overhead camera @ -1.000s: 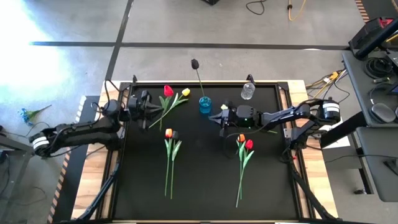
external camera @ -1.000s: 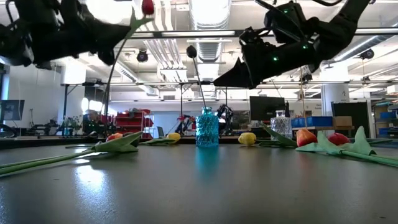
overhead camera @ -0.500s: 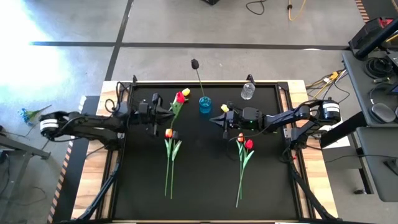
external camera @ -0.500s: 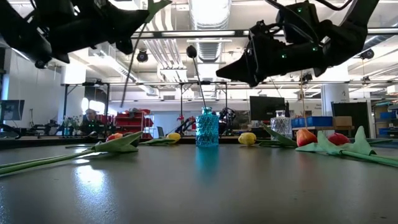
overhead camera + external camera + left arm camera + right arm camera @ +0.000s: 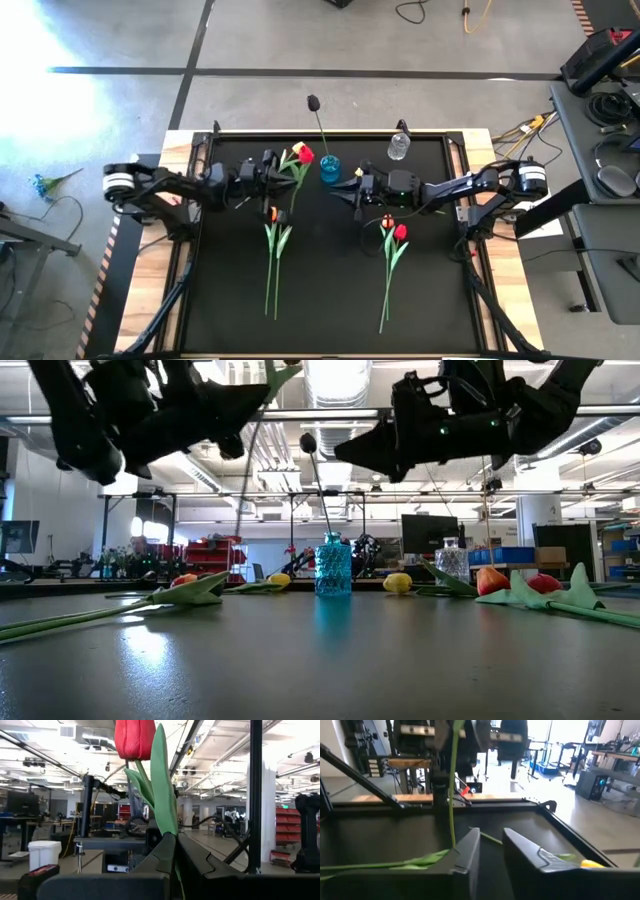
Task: Sort flowers into vase by color
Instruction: Put the top red flower into the transparent blue vase
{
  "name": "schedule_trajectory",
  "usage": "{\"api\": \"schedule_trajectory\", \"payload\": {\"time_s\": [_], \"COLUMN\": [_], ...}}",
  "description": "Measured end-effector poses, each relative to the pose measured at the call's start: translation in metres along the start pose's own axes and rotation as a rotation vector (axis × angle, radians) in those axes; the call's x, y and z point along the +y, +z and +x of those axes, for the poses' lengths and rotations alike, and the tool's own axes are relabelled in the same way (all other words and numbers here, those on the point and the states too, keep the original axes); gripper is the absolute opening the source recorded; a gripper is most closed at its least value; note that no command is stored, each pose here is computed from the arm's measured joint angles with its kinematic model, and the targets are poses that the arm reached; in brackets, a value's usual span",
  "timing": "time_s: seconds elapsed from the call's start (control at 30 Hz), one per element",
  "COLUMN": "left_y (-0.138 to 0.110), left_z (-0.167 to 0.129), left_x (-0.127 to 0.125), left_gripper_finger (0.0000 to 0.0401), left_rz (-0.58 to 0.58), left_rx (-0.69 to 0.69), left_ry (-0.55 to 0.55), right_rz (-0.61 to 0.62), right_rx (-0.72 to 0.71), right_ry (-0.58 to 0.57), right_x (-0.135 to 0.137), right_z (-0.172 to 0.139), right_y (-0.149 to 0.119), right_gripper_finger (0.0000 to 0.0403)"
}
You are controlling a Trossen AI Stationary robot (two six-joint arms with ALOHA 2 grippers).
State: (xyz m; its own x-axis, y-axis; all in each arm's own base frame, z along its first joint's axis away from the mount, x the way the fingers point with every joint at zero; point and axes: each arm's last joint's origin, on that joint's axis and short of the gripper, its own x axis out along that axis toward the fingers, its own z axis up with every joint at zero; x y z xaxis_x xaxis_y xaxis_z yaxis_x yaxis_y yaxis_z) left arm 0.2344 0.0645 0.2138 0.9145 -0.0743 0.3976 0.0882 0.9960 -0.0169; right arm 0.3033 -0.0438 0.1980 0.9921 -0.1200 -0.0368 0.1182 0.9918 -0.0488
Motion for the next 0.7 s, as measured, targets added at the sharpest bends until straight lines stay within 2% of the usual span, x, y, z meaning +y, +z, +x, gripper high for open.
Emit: {"api": "schedule_trajectory", "payload": {"time_s": [0.2,0.33,0.57,0.7], "left_y": [-0.006,-0.006,-0.013,-0.018], "left_z": [0.019,0.025,0.029,0.029], "left_x": [0.007,0.009,0.012,0.013], "left_gripper_finger": [0.0,0.0,0.0,0.0], "left_rz": [0.009,0.019,0.033,0.038], "left_rx": [-0.01,-0.016,0.0,0.015], "left_ry": [-0.055,-0.059,-0.053,-0.043], "right_rz": [0.05,0.078,0.13,0.155], "right_rx": [-0.06,-0.095,-0.134,-0.123], "right_ry": [0.0,0.002,0.007,0.008], "right_x": [0.0,0.0,-0.001,-0.001], "right_z": [0.009,0.014,0.02,0.027], "right_y": [0.018,0.028,0.04,0.037], "right_gripper_finger": [0.0147,0.0166,0.0163,0.0152]}}
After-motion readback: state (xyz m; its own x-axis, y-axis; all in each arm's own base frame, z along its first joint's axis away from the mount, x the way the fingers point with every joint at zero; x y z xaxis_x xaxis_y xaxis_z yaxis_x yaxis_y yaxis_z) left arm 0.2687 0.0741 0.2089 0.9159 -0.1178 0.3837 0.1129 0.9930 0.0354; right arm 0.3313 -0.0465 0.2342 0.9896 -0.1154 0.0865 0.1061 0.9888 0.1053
